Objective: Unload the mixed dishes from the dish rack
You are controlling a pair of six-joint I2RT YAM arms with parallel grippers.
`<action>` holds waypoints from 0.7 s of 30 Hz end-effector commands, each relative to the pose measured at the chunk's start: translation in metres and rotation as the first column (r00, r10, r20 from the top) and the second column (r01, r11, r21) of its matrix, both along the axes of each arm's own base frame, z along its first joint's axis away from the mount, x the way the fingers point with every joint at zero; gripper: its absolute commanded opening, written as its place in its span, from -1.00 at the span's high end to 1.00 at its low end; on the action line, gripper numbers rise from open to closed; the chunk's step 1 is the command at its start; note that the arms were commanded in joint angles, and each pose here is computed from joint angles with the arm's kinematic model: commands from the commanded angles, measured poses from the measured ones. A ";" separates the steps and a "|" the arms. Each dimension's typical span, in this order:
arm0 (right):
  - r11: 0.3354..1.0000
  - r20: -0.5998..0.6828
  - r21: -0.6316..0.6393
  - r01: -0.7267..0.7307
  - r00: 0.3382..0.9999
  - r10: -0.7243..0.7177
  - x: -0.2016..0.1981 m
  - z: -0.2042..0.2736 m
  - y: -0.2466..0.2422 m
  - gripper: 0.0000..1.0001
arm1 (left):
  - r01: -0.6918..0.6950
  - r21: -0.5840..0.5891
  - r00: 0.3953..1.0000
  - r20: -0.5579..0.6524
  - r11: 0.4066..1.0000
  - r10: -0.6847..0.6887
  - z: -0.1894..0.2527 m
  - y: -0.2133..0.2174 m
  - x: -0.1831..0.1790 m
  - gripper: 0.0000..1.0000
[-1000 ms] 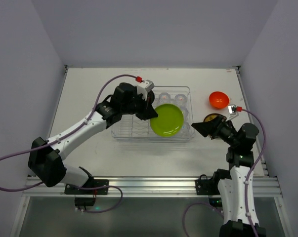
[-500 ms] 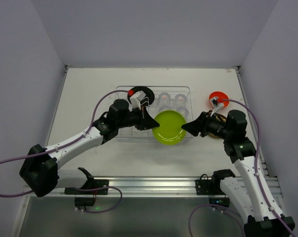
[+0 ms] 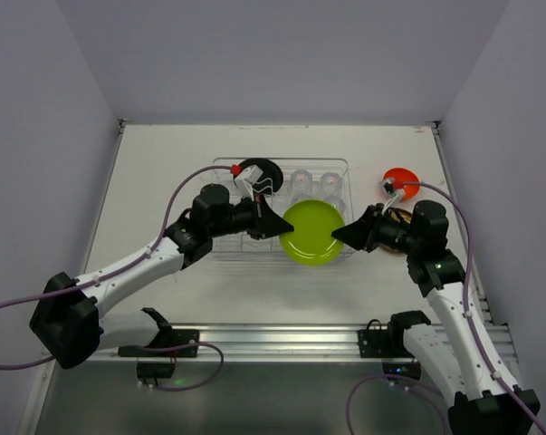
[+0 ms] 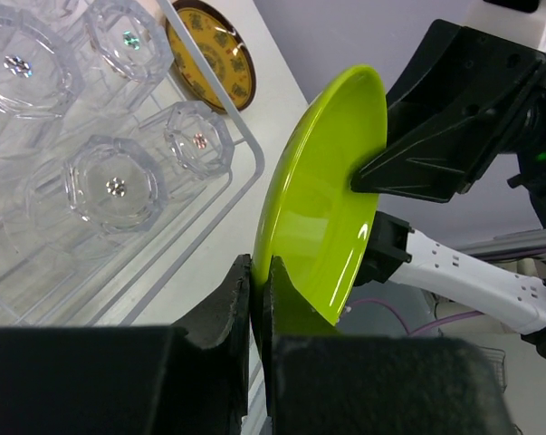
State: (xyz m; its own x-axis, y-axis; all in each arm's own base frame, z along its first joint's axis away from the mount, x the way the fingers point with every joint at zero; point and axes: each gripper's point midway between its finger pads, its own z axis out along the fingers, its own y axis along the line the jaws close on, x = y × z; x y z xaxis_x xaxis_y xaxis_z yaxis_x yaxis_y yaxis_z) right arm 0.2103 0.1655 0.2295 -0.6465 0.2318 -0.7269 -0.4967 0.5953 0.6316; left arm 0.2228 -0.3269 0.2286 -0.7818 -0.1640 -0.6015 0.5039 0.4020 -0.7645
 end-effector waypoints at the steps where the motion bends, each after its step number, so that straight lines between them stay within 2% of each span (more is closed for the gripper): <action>1: 0.986 0.055 0.099 -0.130 0.991 0.125 -0.010 0.021 0.017 0.38 | 0.073 -0.100 0.996 0.061 0.992 -0.067 0.035 -0.009 -0.011 1.00; 5: 0.993 0.076 0.103 -0.063 0.996 0.056 -0.005 0.026 0.012 1.00 | 0.058 -0.084 0.997 0.056 0.995 -0.053 0.034 -0.008 -0.008 1.00; 9: 0.991 0.066 0.131 0.006 0.998 -0.014 -0.002 0.028 0.007 1.00 | 0.057 -0.079 0.996 0.073 0.995 -0.051 0.042 -0.009 -0.005 1.00; 10: 0.990 0.069 0.136 0.031 0.997 -0.040 -0.003 0.028 0.005 1.00 | 0.017 -0.044 0.996 0.086 0.999 -0.013 0.044 -0.006 0.003 0.87; 11: 0.985 0.069 0.129 0.110 0.990 -0.120 0.006 0.026 -0.004 1.00 | -0.012 -0.020 0.995 0.098 1.000 0.014 0.046 -0.003 0.008 0.51; 12: 0.979 0.058 0.131 0.157 0.984 -0.166 0.009 0.024 -0.009 1.00 | -0.048 0.005 0.992 0.114 0.999 0.047 0.049 0.001 0.013 -0.22; 13: 0.971 0.048 0.129 0.200 0.977 -0.207 0.012 0.020 -0.014 1.00 | -0.079 0.085 0.991 0.111 0.993 0.070 0.039 0.011 0.015 -0.53; 14: 0.954 0.039 0.120 0.273 0.959 -0.280 0.017 0.018 -0.024 1.00 | -0.179 0.097 0.974 0.161 0.979 0.162 0.054 0.021 0.032 -0.87; 15: 0.940 0.012 0.122 0.320 0.946 -0.324 0.020 0.015 -0.031 1.00 | -0.226 0.102 0.960 0.194 0.969 0.203 0.065 0.031 0.034 -0.99; 16: 0.925 -0.026 0.110 0.362 0.932 -0.362 0.021 0.007 -0.037 1.00 | -0.318 0.163 0.933 0.230 0.934 0.277 0.063 0.050 0.044 -1.00; 18: 0.846 -0.096 0.117 0.520 0.854 -0.511 0.033 0.000 -0.067 1.00 | -0.440 0.153 0.872 0.310 0.885 0.379 0.096 0.079 0.049 -1.00; 19: 0.813 -0.135 0.114 0.572 0.819 -0.557 0.035 -0.007 -0.079 1.00 | -0.526 0.210 0.828 0.347 0.824 0.440 0.093 0.103 0.054 -1.00; 20: 0.743 -0.155 0.123 0.658 0.752 -0.640 0.040 -0.010 -0.104 1.00 | -0.564 0.216 0.802 0.371 0.797 0.468 0.099 0.115 0.053 -1.00; 21: 0.705 -0.178 0.148 0.694 0.719 -0.671 0.040 -0.009 -0.114 1.00 | -0.601 0.198 0.771 0.398 0.774 0.497 0.112 0.131 0.047 -1.00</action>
